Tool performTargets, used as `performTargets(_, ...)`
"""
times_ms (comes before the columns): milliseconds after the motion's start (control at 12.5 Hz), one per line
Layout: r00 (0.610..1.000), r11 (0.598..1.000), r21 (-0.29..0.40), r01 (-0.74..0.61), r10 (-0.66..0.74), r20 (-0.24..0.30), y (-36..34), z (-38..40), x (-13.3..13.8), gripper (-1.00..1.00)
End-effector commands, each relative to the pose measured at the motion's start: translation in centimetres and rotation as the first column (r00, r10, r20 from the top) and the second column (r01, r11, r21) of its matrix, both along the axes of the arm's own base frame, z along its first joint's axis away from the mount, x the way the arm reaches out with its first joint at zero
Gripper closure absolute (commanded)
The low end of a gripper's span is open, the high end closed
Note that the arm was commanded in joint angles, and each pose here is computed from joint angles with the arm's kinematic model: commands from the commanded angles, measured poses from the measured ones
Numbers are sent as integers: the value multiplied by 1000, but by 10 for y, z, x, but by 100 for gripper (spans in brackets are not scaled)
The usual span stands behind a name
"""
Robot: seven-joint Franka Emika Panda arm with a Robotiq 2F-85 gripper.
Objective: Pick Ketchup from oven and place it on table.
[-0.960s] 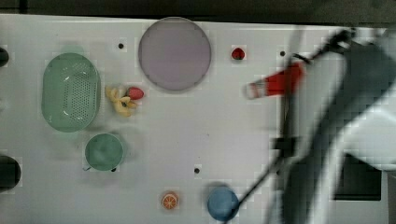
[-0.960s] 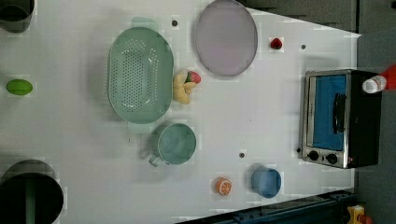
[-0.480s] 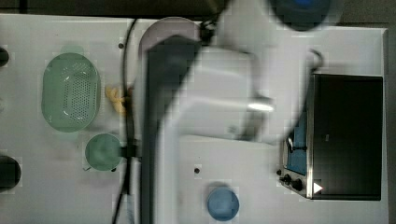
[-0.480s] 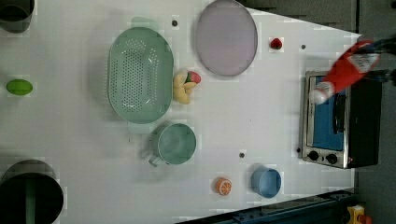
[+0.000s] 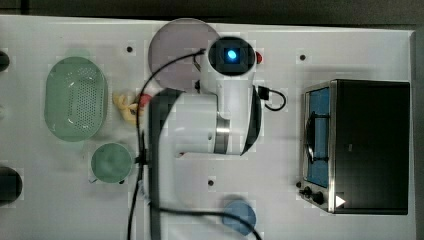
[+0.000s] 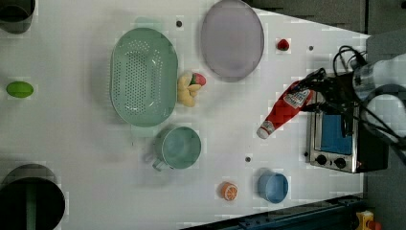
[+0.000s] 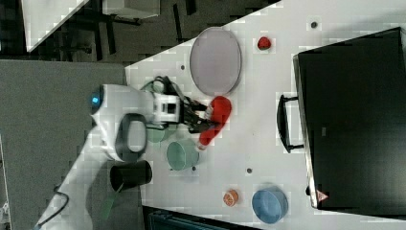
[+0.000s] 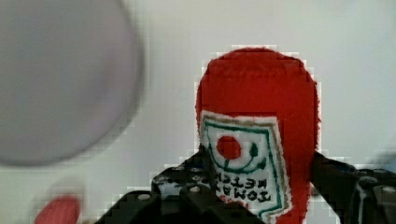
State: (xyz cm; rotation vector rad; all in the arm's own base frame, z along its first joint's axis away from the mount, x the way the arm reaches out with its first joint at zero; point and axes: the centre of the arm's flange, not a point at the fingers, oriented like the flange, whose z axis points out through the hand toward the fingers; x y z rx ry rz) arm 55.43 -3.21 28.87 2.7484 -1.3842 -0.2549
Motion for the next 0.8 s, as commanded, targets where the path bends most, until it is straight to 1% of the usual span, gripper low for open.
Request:
performTargets(80,987,999,-33,-35,39,156,6,5,-1,-27)
performTargets(160,986,999,-39,-38,44,159,6,-11,-8,-26)
performTargets(320,991,998,-41,-40,45,125,6,-39,-20,-27)
performTargets(480,996,998,-43,-42,46,79,6,-65,-24,-27)
performTargets(560,996,998,-45,-43,47,75,6,-70,-25,-27)
performTargets(640,994,998,-47,-43,47,96,6,-69,-22,-43)
performTargets(720,993,998,-48,-43,48,110,6,-68,-20,-66)
performTargets(800,992,998,-48,-44,49,116,7,-65,-19,-98)
